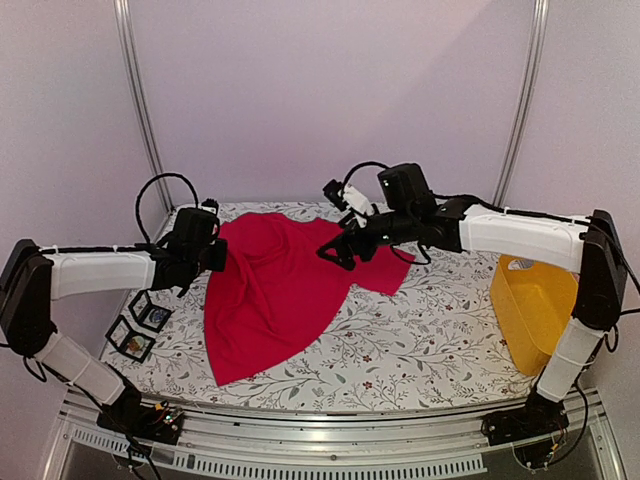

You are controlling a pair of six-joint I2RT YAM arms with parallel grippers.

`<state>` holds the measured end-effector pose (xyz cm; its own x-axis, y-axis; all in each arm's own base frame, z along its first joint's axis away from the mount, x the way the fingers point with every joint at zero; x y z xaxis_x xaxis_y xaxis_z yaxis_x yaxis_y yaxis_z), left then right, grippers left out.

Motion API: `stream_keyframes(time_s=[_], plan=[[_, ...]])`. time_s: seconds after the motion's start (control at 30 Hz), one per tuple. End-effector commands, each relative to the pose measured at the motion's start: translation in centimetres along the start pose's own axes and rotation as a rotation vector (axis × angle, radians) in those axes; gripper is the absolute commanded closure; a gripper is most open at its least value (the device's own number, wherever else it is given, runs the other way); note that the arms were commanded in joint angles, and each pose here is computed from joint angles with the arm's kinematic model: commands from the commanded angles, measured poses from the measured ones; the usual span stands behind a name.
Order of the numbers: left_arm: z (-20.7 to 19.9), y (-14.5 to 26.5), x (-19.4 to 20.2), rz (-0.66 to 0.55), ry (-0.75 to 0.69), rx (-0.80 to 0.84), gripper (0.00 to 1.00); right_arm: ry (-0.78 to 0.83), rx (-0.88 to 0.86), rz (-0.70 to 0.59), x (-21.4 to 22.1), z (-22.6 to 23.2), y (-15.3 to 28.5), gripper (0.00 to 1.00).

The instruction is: Pin the brooch onto the clothing

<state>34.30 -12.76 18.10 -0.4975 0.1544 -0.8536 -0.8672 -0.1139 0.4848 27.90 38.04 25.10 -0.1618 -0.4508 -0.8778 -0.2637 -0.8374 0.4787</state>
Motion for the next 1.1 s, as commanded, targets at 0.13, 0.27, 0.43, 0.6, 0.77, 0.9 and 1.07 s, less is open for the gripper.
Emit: stream_keyframes(time_s=[0.13,0.27,0.43,0.6,0.77,0.9,1.07], plan=[[0.2,0.3,0.0,-0.022,0.081,0.0,1.0,-0.454,0.893,0.399,10.6,-21.8,3.1,0.11],[0.2,0.4,-0.1,-0.026,0.069,-0.009,1.0,-0.435,0.929,0.589,16.4,-23.4,0.0,0.08],[-0.1,-0.3,0.2,-0.015,0.059,-0.018,1.0,-0.496,0.871,0.714,21.6,-23.3,-1.8,0.16],[-0.5,-1.2,0.1,-0.013,0.047,-0.028,1.0,-0.563,0.784,0.795,25.0,-20.6,-1.5,0.54],[-1.3,-2.5,-1.2,-0.075,0.023,-0.01,1.0,-0.655,0.717,0.868,27.4,-16.1,1.6,0.92],[-2.7,-5.3,-3.3,-0.116,-0.003,0.0,1.0,-0.786,0.724,0.937,29.6,-11.4,5.4,0.97],[-6.3,-10.6,-6.9,-0.15,-0.065,0.027,1.0,-0.894,0.572,0.964,29.8,-2.6,6.8,0.99]])
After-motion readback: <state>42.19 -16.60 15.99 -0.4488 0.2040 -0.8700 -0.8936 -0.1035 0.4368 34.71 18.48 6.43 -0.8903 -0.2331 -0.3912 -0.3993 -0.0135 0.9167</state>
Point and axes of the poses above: each gripper's point midway between its finger pads, its own y axis back along the fingers, its own z axis along the line the jaws close on, x = y × z, the point moved 6 cm from there along y, back along the fingers
